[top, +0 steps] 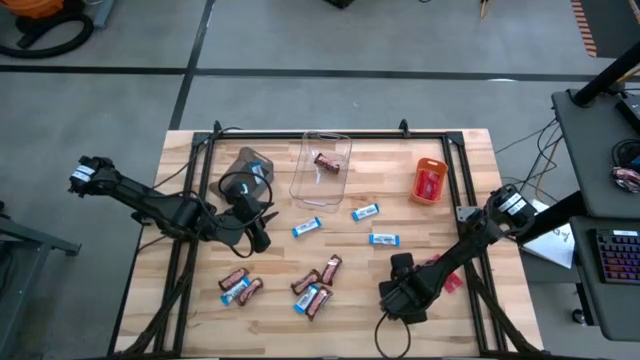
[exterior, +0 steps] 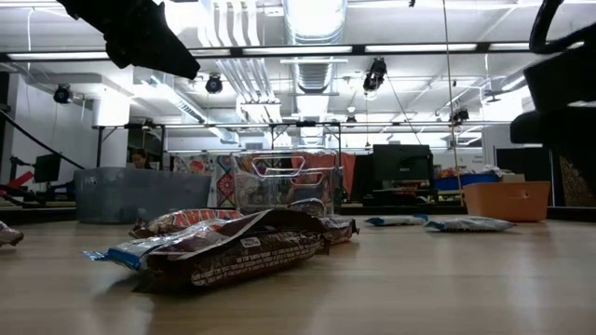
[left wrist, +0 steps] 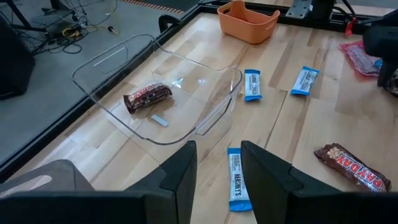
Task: Sort candy
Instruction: Put the brown chocolate into the transparent bin
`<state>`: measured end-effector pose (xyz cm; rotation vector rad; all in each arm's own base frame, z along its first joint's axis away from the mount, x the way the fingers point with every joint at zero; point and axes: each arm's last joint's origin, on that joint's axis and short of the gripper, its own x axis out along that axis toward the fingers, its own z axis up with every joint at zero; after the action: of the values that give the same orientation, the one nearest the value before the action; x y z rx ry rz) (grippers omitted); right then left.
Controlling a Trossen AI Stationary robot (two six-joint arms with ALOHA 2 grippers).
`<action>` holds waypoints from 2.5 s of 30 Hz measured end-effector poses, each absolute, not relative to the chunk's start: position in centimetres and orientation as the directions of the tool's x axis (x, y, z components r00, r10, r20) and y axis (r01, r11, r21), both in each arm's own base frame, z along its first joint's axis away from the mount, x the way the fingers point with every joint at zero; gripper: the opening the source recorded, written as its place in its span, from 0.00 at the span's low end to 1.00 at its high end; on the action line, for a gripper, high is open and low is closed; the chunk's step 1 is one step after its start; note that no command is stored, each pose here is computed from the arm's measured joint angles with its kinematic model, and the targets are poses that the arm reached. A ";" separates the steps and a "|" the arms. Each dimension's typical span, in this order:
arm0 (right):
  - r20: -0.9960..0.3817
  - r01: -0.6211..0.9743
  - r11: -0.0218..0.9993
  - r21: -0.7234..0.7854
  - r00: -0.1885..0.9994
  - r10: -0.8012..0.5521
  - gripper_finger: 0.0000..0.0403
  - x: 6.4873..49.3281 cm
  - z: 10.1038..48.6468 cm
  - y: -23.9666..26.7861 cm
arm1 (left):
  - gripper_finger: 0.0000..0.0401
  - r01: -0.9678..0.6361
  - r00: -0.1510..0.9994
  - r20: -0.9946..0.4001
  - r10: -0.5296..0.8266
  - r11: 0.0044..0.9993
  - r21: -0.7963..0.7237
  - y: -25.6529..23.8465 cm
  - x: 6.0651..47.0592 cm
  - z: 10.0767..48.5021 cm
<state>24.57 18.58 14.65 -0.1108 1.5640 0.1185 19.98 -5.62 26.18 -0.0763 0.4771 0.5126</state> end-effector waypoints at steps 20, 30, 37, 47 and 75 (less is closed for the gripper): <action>-0.999 -0.202 0.979 0.015 0.048 0.025 0.31 25.3 14.9 18.5 | 0.27 -0.489 0.764 -0.458 0.454 0.871 0.048 -5.6 20.0 26.2; -0.980 -0.227 0.974 0.011 0.191 0.055 0.20 27.7 20.0 16.6 | 0.27 -0.487 0.765 -0.457 0.454 0.872 0.051 -5.6 20.0 26.2; -0.893 -0.181 0.966 -0.185 0.440 -0.089 0.17 30.2 25.2 11.7 | 0.27 -0.482 0.761 -0.462 0.455 0.874 0.067 -5.6 19.9 26.1; -0.618 0.117 0.932 -0.343 0.719 -0.317 0.17 35.6 29.1 0.6 | 0.27 -0.434 0.758 -0.509 0.408 0.898 0.073 -5.7 19.6 26.8; -0.643 0.250 0.938 -0.241 0.683 -0.347 0.37 39.9 20.8 -12.7 | 0.27 -0.297 0.732 -0.653 0.195 0.954 -0.048 -7.2 18.8 26.7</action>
<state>39.94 -12.73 20.84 -0.1373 0.7478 -0.3359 18.84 -7.15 26.73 -0.1529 0.6991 0.2719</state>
